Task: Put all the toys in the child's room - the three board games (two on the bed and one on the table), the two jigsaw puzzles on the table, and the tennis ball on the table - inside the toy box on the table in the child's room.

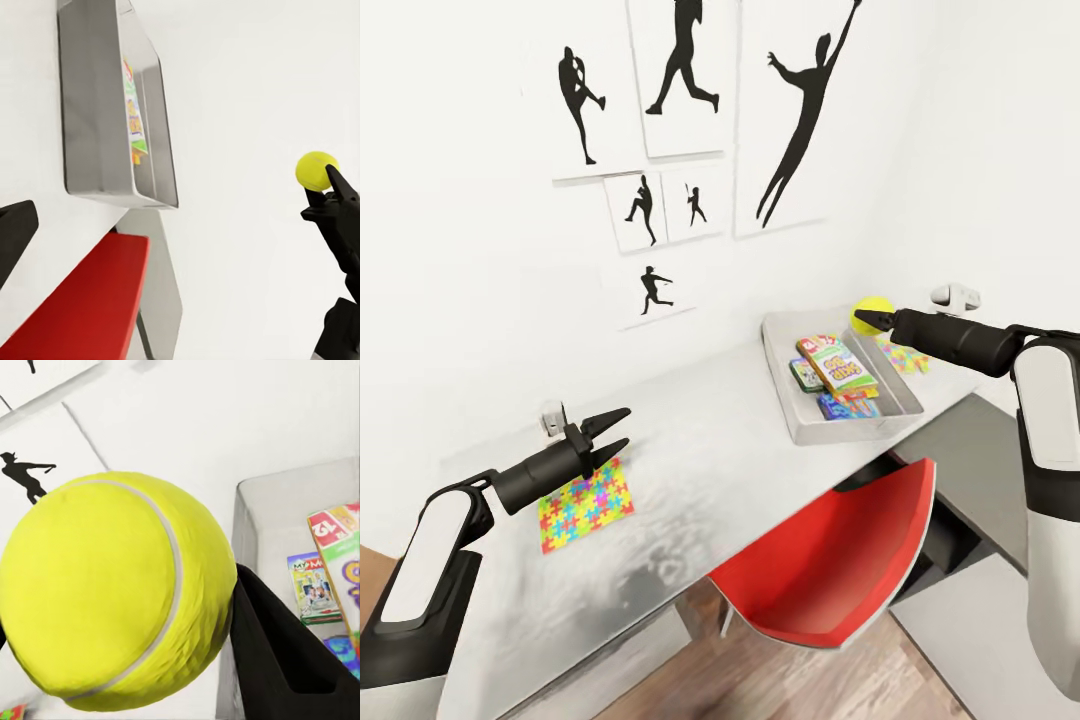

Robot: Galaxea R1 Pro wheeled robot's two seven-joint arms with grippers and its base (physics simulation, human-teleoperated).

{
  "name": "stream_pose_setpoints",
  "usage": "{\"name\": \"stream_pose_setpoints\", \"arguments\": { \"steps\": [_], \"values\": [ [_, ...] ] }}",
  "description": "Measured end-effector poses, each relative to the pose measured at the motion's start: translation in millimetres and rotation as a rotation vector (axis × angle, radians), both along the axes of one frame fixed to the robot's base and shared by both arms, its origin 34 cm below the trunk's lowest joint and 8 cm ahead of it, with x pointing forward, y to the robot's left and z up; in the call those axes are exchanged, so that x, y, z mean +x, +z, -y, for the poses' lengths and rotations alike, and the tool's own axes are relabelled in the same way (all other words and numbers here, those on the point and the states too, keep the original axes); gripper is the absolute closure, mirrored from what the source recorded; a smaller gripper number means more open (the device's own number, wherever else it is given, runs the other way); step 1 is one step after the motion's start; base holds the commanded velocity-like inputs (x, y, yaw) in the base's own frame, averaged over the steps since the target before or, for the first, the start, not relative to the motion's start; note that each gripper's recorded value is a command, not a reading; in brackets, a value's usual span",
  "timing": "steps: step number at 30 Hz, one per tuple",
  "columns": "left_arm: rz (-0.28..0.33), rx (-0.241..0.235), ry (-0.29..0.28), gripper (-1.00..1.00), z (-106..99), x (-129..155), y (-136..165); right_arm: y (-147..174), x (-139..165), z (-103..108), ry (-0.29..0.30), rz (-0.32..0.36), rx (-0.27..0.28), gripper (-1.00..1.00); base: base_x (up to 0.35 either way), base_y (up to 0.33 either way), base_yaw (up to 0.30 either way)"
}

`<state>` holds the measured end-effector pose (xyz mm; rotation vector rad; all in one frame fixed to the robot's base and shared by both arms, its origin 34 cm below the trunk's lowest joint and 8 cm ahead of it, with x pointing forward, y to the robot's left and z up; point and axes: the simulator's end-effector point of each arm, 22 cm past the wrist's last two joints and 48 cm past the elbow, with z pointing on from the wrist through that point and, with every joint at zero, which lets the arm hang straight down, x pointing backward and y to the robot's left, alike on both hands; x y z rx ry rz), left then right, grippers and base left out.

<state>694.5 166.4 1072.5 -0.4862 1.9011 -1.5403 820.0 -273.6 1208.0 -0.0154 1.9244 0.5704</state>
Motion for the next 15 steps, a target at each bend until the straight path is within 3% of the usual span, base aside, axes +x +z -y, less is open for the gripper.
{"name": "stream_pose_setpoints", "arguments": {
  "steps": [7, 15],
  "values": [
    [0.012, 0.000, 0.000, -1.00, 0, 0, 7, 8, -2, -1, 0.001, 0.011, 0.000, 1.00, 0.073, -0.247, -0.102],
    [0.024, 0.001, 0.000, -1.00, 0, -1, 14, 15, -5, -4, 0.006, 0.021, 0.003, 1.00, 0.026, -0.088, -0.096]
  ]
}}
